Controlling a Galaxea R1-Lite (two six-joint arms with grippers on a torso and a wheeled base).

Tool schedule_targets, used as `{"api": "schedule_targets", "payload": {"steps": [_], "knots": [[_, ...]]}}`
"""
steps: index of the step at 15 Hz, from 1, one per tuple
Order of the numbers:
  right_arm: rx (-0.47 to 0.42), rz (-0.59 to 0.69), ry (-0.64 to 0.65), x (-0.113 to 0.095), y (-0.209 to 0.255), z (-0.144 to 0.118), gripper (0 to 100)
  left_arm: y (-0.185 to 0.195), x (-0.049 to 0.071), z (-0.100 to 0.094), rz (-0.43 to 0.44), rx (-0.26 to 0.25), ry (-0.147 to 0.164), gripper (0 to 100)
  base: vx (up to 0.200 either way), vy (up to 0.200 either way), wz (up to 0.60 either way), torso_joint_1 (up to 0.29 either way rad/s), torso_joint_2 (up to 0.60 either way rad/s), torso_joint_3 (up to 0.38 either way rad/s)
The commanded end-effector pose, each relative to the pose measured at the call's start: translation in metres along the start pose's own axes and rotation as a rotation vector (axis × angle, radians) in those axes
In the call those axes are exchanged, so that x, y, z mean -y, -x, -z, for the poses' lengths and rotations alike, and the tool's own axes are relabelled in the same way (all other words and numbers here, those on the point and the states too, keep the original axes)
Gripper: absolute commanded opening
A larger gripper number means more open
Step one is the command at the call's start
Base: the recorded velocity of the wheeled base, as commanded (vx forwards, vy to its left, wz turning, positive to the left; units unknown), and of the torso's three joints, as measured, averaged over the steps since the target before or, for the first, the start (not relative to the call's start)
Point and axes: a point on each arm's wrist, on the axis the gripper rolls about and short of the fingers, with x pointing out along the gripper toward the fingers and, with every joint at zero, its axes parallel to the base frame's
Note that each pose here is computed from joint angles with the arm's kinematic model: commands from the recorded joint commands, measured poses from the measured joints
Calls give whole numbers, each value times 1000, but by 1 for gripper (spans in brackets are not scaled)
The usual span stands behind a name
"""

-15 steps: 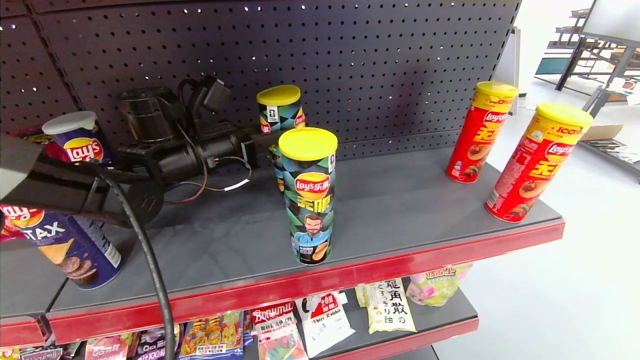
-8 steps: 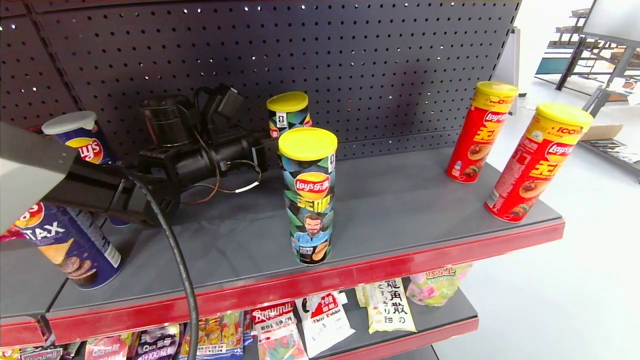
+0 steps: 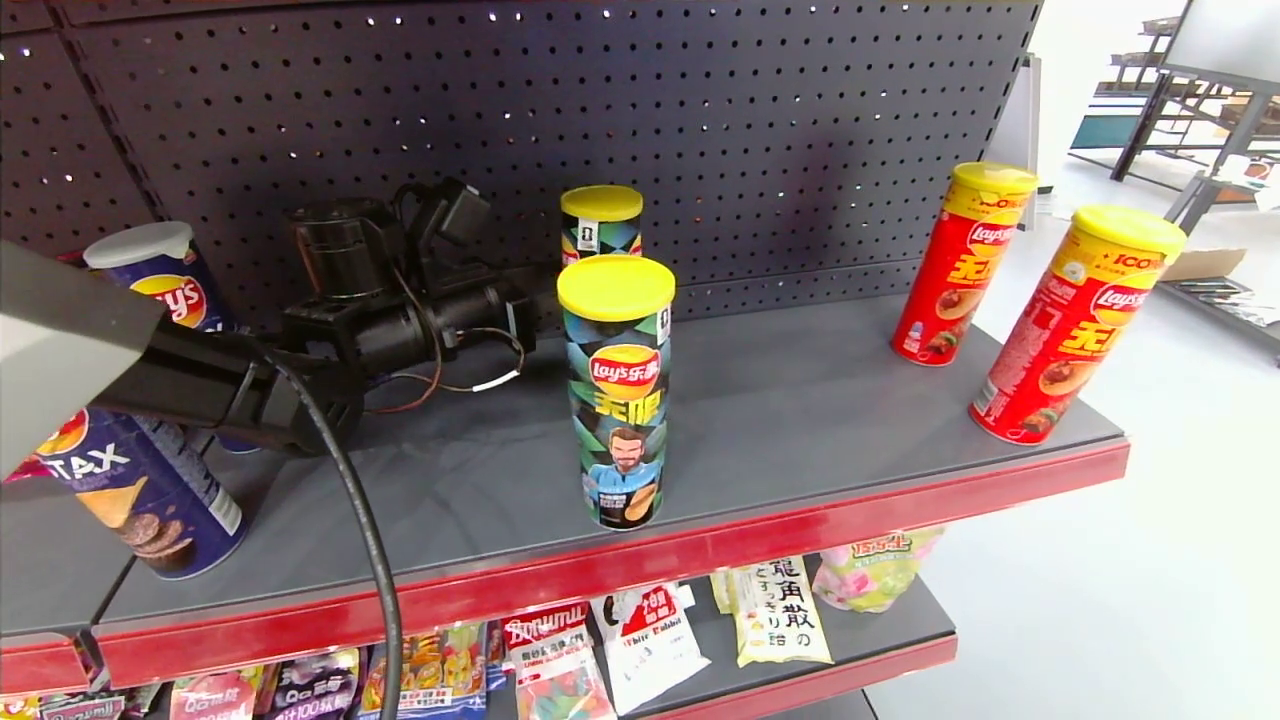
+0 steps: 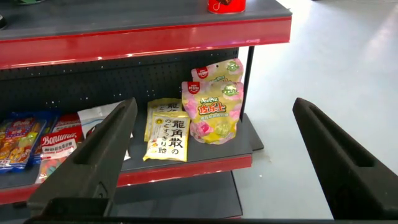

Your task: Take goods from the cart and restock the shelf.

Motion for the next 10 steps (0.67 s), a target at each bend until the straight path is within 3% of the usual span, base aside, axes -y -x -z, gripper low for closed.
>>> {"api": "schedule_targets", "payload": {"steps": [1,6,8,10], "knots": [[-1,0,0,0,0,0,100,4,3,-7,5,6,-1,100,0,0,0,0,0,0],[-1,0,0,0,0,0,100,19,12,-7,-15,-23,15,100,0,0,0,0,0,0],[0,0,0,0,0,0,100,37,23,-8,-119,-48,30,100,0,0,0,0,0,0],[-1,0,0,0,0,0,100,56,35,-13,-159,-54,31,100,0,0,0,0,0,0]]}}
